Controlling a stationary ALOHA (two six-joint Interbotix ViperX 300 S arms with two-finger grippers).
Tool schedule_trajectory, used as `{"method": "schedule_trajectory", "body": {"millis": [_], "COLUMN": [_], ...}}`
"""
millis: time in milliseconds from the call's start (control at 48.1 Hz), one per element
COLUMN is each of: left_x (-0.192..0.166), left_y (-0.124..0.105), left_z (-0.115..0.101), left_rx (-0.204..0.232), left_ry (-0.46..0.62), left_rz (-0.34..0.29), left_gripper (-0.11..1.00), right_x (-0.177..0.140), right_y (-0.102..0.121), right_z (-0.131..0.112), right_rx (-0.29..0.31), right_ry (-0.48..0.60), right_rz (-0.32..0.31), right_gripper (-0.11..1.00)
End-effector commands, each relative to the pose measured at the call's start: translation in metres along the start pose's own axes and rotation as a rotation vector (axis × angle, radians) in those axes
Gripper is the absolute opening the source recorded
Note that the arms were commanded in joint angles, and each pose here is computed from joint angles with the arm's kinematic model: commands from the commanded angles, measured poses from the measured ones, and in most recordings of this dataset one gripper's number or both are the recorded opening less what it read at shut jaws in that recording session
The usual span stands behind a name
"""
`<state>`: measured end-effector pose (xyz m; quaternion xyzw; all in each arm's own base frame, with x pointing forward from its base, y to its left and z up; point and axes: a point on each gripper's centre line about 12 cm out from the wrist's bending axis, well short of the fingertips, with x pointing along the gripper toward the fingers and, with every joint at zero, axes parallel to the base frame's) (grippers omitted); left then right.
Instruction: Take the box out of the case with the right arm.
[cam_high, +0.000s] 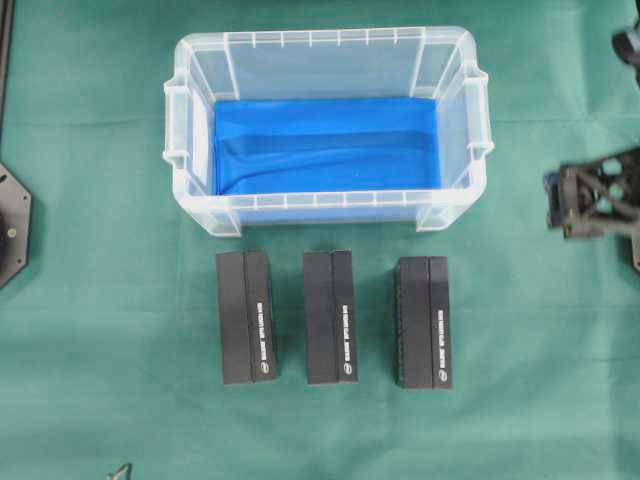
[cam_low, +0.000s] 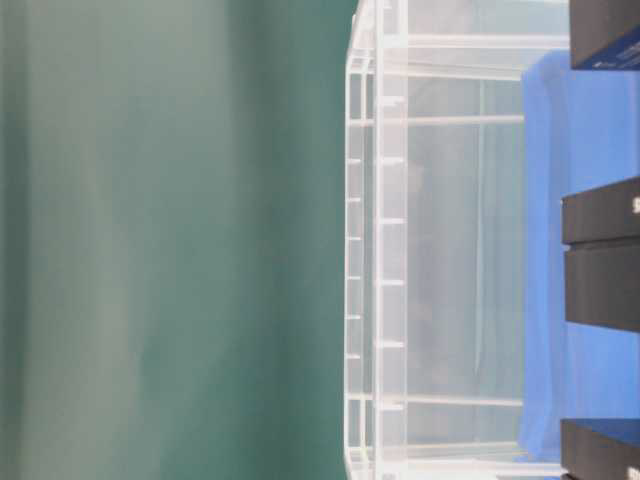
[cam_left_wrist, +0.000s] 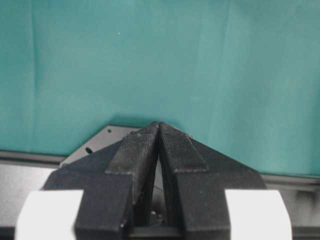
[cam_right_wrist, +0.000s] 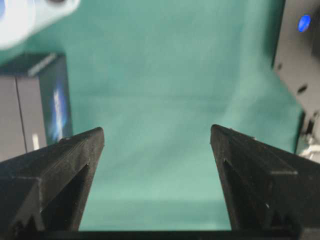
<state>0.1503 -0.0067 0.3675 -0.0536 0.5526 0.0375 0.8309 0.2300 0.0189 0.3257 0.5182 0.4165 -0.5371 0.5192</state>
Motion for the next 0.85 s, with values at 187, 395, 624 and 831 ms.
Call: {"method": "schedule_trajectory", "body": {"millis": [187,395,624,831], "left_x": [-0.004,-0.004,-0.004,-0.004], "left_y": [0.0,0.0,0.0,0.0], "left_z": [0.003,0.003,0.003,0.003], "left_rx": [0.0,-0.002,-0.002,0.0], "left_ry": [-0.016,-0.016,-0.016,-0.017], "left_rz": [0.0,0.001,0.001,0.0], "left_gripper": [0.0,0.0,0.0,0.0], "right_x": [-0.001,0.002,0.004,0.005], "right_y": [0.003,0.003,0.001,0.0], "right_z": [0.048,0.07,0.082,0.086], "right_rx": [0.01,0.006,0.019,0.014], "right_ry": [-0.018,-0.023,-0.027,-0.028], "right_rz": [-0.001,-0.009,-0.016,-0.02], "right_gripper": [0.84,0.84,0.84,0.84]}}
